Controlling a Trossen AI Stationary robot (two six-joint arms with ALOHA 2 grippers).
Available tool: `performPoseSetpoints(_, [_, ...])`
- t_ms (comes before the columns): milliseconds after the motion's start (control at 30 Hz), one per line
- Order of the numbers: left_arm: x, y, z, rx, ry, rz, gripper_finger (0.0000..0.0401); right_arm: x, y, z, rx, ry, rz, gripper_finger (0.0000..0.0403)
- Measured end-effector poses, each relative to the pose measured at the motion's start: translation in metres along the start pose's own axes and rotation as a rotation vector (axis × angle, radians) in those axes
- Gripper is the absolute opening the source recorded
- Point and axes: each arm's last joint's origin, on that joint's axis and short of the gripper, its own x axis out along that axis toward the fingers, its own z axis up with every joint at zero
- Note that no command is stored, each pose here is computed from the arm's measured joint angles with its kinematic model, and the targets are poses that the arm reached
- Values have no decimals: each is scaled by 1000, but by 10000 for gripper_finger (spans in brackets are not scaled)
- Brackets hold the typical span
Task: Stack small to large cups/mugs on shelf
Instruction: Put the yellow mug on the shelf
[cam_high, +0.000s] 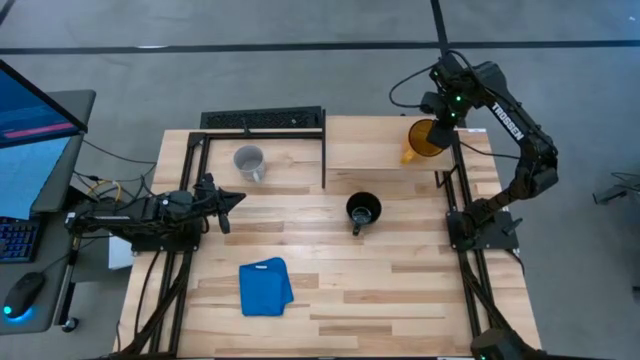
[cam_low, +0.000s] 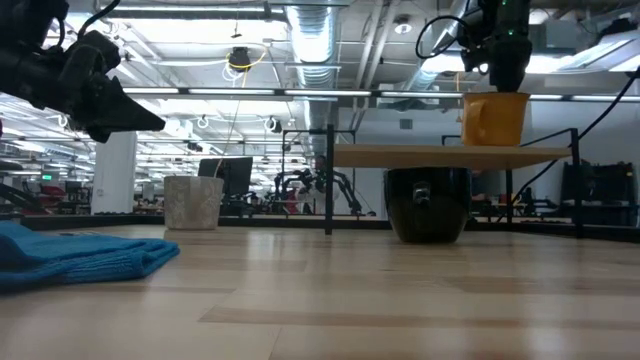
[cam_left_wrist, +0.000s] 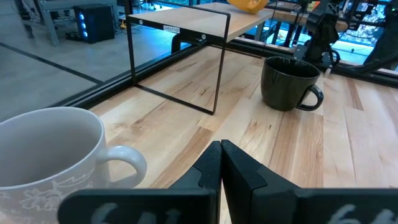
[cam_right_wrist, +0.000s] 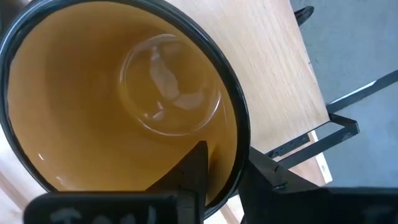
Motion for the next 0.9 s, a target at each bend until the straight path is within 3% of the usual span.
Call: performPoseSetpoints(900, [0,0,0,0,0,0,0,0,-1,2,0,-17,-18,93])
